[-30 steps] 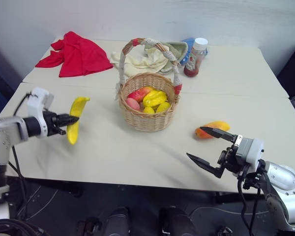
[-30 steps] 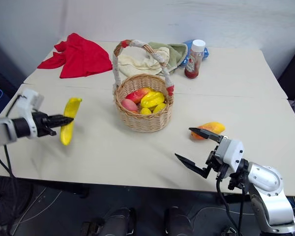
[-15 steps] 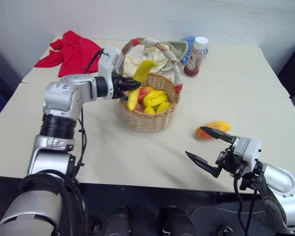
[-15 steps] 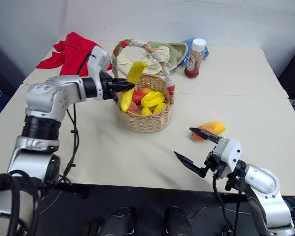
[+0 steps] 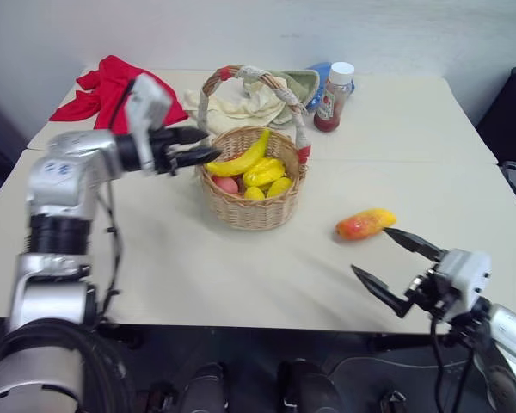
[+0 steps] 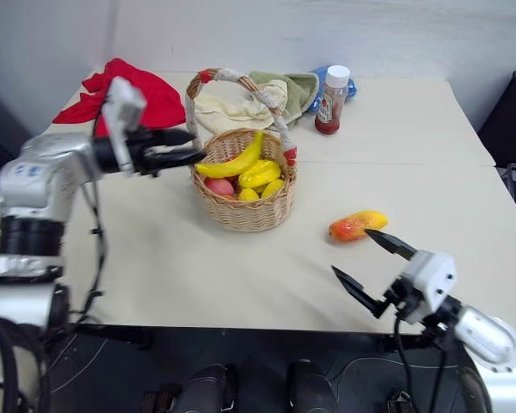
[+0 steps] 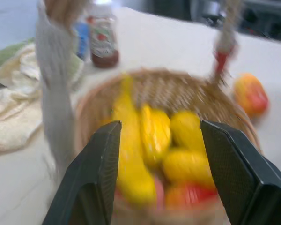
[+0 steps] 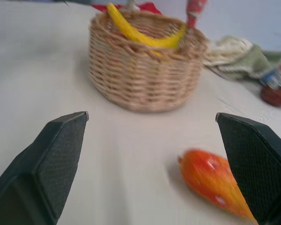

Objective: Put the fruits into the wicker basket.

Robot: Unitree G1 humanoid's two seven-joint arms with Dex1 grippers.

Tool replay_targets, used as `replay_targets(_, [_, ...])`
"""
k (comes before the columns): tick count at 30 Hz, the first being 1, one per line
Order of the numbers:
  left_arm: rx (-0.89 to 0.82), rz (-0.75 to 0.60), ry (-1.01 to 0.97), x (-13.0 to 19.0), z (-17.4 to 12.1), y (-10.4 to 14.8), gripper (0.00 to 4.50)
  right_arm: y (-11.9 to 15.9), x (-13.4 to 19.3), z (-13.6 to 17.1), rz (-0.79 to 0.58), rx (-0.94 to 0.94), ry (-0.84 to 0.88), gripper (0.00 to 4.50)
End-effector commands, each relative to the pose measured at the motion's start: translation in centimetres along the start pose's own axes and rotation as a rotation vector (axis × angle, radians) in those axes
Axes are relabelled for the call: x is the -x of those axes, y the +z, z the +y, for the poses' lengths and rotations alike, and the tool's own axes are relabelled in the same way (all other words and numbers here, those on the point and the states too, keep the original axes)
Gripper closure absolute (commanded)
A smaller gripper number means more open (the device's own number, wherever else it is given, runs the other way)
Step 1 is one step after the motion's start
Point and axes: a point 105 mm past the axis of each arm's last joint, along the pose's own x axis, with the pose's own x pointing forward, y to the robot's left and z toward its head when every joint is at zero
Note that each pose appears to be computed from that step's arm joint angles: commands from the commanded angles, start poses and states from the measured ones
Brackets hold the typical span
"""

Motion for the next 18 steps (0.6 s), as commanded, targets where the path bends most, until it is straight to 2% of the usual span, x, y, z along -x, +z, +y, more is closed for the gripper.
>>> replay_targets(1, [-0.117,-0.033,-0.111,4.1,-1.5,1.2,1.68,-1.1,3.7,-1.5,0.082,0.067,-0.065,0.0])
replay_targets(5, [-0.105,0.098,-0.11,6.9,-3.0,-2.7,1.68,-3.8,7.8,-2.5,0.215,0.102,-0.149,0.0])
replay_targets(9, [-0.09,0.081,-0.076,7.6,-5.0,-5.8,1.68,-5.0,9.2,-3.1,0.271,0.154,-0.189,0.0])
replay_targets(11, [-0.061,0.065,-0.08,7.4,-6.6,-6.7,1.16,-4.9,7.9,-3.3,0.283,0.208,-0.135,0.0])
replay_targets(15, [-0.032,-0.006,-0.069,6.4,-8.2,-5.6,0.08,-3.7,3.3,-4.9,0.301,0.28,0.01,0.0])
replay_targets(18, [-0.071,-0.039,-0.074,5.4,-8.5,-4.9,0.03,-3.1,-0.7,-6.1,0.334,0.333,0.154,0.0])
